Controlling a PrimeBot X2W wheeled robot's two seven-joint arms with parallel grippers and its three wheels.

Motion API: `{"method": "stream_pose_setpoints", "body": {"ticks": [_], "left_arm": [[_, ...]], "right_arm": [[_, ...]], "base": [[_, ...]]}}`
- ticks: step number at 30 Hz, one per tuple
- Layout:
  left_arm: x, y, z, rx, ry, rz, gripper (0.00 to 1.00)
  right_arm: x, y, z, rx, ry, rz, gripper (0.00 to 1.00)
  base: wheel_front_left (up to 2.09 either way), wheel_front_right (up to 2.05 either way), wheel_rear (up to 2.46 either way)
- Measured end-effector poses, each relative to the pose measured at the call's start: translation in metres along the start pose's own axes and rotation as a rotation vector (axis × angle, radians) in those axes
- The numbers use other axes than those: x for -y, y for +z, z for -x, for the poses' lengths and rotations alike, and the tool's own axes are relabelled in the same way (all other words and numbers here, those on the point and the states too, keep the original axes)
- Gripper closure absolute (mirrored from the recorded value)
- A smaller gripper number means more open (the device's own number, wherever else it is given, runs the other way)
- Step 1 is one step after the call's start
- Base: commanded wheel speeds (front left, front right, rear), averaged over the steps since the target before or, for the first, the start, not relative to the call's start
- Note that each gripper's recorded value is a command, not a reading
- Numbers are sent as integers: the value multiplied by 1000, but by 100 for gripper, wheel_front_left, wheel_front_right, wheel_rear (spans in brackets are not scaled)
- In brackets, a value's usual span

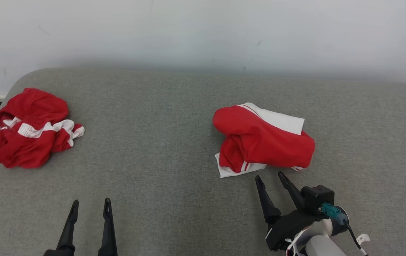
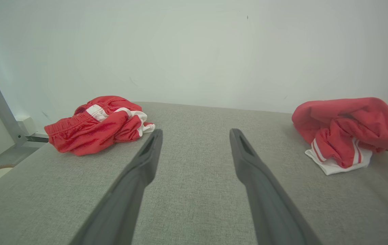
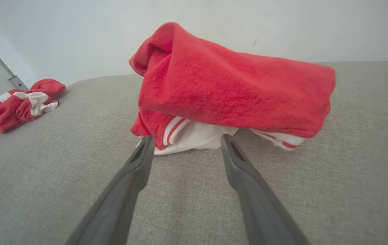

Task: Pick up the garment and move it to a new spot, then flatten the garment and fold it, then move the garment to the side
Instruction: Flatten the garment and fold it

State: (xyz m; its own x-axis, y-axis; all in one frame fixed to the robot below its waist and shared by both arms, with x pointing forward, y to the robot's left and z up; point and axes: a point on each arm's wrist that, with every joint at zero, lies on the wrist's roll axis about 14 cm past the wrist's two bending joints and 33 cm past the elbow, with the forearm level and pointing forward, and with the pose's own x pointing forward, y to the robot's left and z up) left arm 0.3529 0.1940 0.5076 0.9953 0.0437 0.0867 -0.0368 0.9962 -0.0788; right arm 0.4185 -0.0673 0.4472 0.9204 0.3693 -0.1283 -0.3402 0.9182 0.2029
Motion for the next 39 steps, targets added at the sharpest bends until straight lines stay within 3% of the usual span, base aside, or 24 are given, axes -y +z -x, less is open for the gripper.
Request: {"method": "stream_pose_setpoints", "body": {"ticks": [17,19,28,39], "left_arm": [[-38,-6,7,-27,108,10,0],[-43,-8,9,-38,122,11,0],[-50,-15,10,-57,151,21,0],[-24,-15,4,-47,63,60,0]], "right_arm": [[-19,-39,-60,-159,67,-9,0],[-22,-41,-65,-164,76,-10,100],[-30,-29,-68,-106,104,-10,100],[-39,-7,-16,-7,128,-33,100]], "base": [[0,0,0],[0,0,0],[0,0,0],[0,0,0]]}}
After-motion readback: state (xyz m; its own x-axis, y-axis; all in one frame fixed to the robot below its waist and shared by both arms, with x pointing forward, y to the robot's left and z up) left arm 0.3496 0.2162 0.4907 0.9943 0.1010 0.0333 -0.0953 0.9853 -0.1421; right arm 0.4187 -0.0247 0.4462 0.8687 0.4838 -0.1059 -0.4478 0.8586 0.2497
